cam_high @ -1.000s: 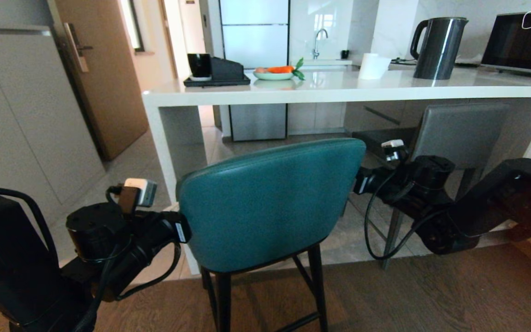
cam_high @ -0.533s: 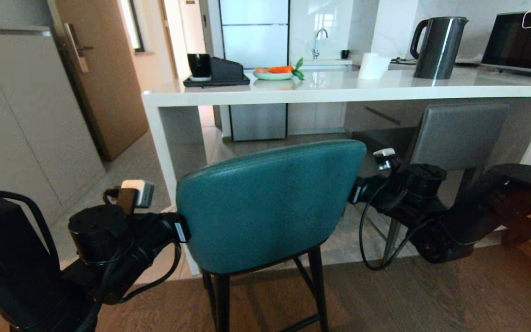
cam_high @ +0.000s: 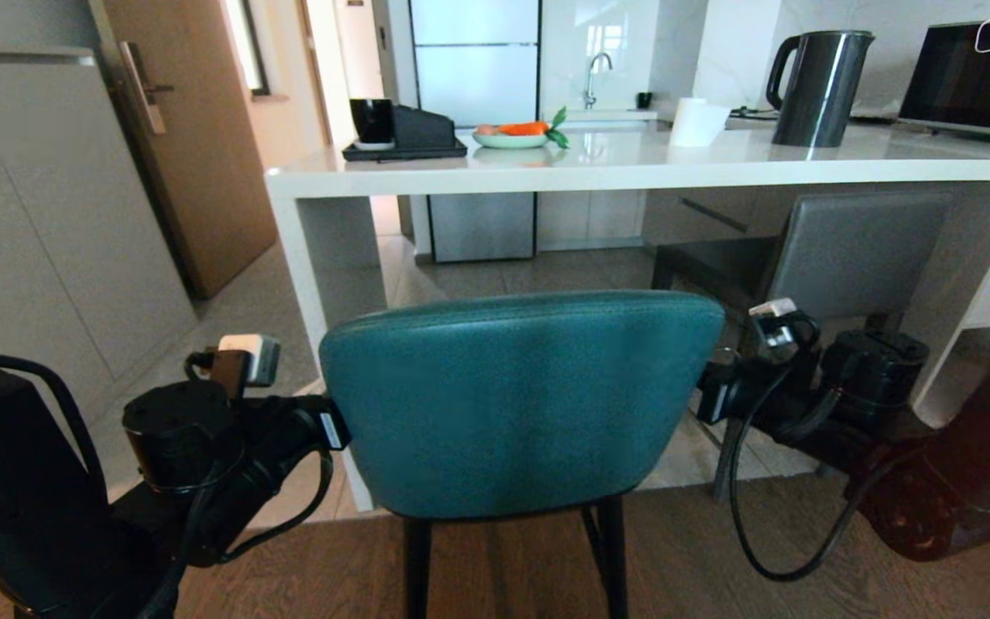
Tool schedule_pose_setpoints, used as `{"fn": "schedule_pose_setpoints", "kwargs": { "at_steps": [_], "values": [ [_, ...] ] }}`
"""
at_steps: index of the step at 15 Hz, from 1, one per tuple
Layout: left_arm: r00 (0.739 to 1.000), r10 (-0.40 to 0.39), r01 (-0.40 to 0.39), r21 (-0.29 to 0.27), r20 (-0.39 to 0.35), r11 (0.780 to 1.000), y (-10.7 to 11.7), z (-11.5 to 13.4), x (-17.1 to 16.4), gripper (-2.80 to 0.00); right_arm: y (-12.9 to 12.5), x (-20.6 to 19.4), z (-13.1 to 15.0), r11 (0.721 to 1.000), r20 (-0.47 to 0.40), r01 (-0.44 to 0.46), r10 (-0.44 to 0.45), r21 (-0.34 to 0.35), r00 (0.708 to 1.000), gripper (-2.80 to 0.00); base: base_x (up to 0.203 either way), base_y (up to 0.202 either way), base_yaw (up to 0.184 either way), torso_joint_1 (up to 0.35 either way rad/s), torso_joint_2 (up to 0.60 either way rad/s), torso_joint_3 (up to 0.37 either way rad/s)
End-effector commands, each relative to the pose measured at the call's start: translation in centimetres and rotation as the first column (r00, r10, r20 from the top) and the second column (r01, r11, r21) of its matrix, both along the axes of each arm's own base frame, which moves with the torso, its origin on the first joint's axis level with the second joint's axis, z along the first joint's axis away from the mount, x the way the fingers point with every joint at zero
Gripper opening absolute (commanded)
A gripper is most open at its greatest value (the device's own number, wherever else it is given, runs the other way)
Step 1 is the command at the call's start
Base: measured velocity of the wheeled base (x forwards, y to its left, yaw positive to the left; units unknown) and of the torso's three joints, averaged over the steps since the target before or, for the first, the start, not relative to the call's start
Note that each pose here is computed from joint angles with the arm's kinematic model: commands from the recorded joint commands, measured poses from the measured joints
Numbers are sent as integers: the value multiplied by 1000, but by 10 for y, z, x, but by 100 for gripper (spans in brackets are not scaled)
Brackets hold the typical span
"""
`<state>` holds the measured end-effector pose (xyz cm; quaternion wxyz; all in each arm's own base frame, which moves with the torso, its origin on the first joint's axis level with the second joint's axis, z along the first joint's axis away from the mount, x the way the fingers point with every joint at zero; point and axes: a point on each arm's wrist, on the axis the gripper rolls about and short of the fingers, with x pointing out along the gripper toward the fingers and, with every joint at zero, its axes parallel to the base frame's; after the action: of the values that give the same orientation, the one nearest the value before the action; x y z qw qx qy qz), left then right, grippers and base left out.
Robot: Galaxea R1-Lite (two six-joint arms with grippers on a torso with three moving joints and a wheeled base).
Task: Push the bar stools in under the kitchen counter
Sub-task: Pull the blue chair out from under the dining table
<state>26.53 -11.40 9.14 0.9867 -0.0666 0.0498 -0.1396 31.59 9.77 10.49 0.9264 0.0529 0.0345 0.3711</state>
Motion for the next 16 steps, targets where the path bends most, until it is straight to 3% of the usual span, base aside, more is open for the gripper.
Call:
{"fn": "schedule_pose_setpoints", "kwargs": {
  "at_steps": [1, 4, 11, 14, 16],
  "values": [
    [1000, -13, 13, 0, 6, 1000, -3, 0, 0, -280, 18, -36, 16, 995, 37, -95, 95, 11, 995, -280, 0, 0, 0, 0, 0, 0],
    [1000, -21, 21, -1, 14, 1000, -5, 2, -3, -280, 24, -51, 17, 993, 47, -119, 118, 14, 992, -280, 0, 0, 0, 0, 0, 0],
    [999, -33, 33, 3, 10, 999, -8, 6, -17, -280, 20, -18, -2, 1000, 16, -20, 20, 10, 1000, -280, 0, 0, 0, 0, 0, 0],
    [999, -32, 32, 1, 16, 999, -12, 8, -21, -280, 24, 2, -10, 997, 25, 79, -79, 11, 997, -280, 0, 0, 0, 0, 0, 0],
    [999, -30, 31, -2, 22, 1000, -12, 9, -21, -280, 26, 1, -11, 997, 23, 80, -80, 10, 997, -280, 0, 0, 0, 0, 0, 0]
  ]
}}
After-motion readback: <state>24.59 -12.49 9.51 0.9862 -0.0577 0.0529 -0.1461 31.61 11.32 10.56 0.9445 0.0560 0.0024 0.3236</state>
